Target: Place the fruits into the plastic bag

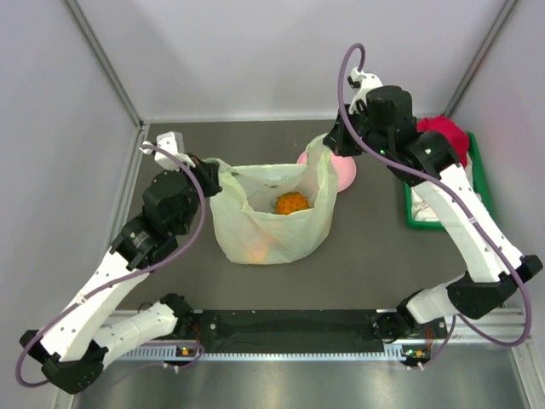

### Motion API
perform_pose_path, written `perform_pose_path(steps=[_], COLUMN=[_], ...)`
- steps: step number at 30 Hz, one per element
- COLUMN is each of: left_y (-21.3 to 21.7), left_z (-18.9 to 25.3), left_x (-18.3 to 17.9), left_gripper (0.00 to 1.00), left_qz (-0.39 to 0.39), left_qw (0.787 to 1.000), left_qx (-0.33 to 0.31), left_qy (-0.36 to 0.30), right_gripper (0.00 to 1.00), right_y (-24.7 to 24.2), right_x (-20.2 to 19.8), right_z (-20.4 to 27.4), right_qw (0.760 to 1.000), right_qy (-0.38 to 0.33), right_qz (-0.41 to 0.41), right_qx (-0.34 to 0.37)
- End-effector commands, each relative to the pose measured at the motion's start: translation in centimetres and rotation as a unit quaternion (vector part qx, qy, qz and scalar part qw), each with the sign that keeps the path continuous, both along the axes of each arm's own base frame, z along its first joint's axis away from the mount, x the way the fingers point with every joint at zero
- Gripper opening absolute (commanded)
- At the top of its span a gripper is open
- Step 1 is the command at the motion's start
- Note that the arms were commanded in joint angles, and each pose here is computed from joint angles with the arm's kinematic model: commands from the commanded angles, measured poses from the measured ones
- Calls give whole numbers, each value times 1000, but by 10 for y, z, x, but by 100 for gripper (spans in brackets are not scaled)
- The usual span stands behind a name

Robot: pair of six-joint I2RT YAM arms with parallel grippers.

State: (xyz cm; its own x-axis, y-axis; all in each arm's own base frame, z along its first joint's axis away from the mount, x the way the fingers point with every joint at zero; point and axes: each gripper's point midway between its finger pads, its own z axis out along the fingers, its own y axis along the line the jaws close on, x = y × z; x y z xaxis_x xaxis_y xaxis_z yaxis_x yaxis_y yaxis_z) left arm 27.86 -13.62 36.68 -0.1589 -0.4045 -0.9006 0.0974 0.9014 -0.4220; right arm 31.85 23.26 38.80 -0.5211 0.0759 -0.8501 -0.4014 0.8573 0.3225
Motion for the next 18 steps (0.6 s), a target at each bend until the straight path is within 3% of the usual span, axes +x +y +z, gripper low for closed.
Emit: perform_pose_path(steps=[1, 5, 7, 8, 9, 12, 15, 17, 18], left_y=[2, -4, -5, -6, -6, -5, -4, -3, -2], left_z=[13, 5, 3, 4, 5, 14, 18, 21, 22], left_x=[5, 9, 11, 11, 10, 8, 5, 1, 1], left_gripper=[0, 2, 14, 21, 38, 62, 75, 96, 99], left_qz=[-1, -11, -10, -11, -13, -18, -27, -31, -29], left_qw=[999, 998, 998, 997, 997, 998, 998, 998, 998], left_qx=[-49, -66, -68, -70, -70, -64, -51, -51, -51], left_qy=[-13, 0, 5, 3, 2, -10, -19, -24, -24], right_gripper=[4, 10, 13, 21, 26, 47, 59, 64, 67], right_y=[-20, -21, -21, -21, -21, -17, -15, -15, -16], right_x=[4, 1, 0, -2, -2, -7, -10, -10, -11], right_z=[4, -7, -11, -7, -8, 2, 11, 19, 23], right_qw=[999, 999, 999, 999, 999, 999, 998, 998, 997], right_qy=[-20, -11, -6, -12, -15, -34, -54, -67, -73], right_qz=[-43, -45, -46, -44, -41, -20, -3, -1, 0], right_qx=[-5, -4, -6, 0, -1, 10, 16, 20, 23])
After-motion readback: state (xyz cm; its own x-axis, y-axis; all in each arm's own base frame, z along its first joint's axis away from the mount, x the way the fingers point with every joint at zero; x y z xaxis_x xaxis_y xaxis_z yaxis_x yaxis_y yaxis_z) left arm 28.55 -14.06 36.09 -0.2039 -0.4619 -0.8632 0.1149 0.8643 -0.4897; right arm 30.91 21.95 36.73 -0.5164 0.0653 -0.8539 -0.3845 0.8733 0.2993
